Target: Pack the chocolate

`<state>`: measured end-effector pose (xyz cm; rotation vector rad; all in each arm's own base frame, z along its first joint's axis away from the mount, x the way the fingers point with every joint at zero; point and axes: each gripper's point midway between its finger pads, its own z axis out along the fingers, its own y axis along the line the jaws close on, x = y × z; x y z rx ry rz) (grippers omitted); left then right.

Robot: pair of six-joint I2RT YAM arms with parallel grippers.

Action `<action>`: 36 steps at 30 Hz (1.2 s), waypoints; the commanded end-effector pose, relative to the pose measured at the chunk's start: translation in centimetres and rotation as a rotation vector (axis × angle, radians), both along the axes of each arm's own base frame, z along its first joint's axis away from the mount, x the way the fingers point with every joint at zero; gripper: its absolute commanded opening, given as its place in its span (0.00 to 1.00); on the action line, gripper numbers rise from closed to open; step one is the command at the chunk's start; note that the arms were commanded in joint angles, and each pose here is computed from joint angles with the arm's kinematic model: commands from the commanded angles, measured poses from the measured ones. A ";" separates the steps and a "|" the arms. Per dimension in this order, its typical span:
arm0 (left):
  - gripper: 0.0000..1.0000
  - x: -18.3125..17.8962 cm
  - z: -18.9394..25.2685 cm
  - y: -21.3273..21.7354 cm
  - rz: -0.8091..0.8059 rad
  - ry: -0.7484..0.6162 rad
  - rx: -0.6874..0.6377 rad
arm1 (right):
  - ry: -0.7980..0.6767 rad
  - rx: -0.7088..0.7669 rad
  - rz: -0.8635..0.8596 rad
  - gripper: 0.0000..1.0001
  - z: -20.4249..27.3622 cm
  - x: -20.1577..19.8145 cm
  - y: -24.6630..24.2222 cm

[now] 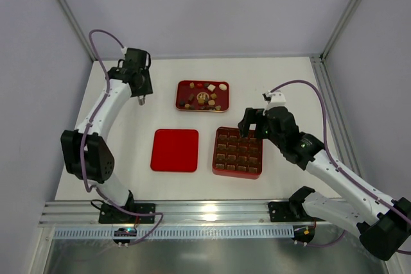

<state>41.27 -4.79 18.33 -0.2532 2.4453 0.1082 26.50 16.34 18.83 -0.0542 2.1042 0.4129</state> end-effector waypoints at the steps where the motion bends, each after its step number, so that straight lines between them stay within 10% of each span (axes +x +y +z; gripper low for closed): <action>1: 0.41 -1.4 4.7 -2.1 -0.061 -0.075 -0.045 | -0.072 0.025 -0.022 1.00 2.9 0.8 0.0; 36: 0.41 -3.3 0.0 -16.2 -0.429 0.073 -0.015 | -0.045 0.005 -0.059 1.00 2.2 0.5 -0.9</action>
